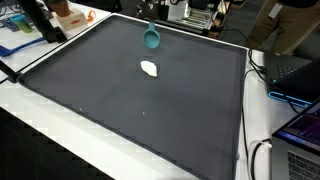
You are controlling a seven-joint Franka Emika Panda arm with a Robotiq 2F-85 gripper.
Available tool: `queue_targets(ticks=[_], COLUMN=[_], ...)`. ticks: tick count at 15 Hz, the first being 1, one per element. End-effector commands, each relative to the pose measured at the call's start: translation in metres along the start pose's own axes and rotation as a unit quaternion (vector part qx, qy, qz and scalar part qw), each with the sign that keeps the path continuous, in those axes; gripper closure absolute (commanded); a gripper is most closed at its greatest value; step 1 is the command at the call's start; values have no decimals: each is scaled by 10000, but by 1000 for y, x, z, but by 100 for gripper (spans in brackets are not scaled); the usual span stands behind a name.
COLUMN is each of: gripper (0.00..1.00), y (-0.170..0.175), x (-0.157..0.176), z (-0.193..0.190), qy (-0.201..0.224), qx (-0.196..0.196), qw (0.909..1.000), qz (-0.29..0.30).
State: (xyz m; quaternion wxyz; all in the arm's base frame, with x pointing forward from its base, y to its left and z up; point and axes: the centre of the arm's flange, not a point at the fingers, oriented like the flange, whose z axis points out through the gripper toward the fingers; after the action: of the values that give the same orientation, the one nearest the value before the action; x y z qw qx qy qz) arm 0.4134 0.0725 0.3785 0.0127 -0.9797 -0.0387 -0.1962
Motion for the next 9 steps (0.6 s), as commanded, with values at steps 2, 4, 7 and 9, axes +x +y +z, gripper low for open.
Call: queue_targets(ticks=[2, 4, 7, 9], gripper=[78, 78, 78, 78], y=[-3, -3, -6, -11], x=[-1, 7, 13, 14], z=[3, 22, 35, 44], qy=[-43, -10, 65, -31], qx=[64, -44, -105, -69], qw=[10000, 10000, 9999, 9999], qz=[-15, -41, -82, -126])
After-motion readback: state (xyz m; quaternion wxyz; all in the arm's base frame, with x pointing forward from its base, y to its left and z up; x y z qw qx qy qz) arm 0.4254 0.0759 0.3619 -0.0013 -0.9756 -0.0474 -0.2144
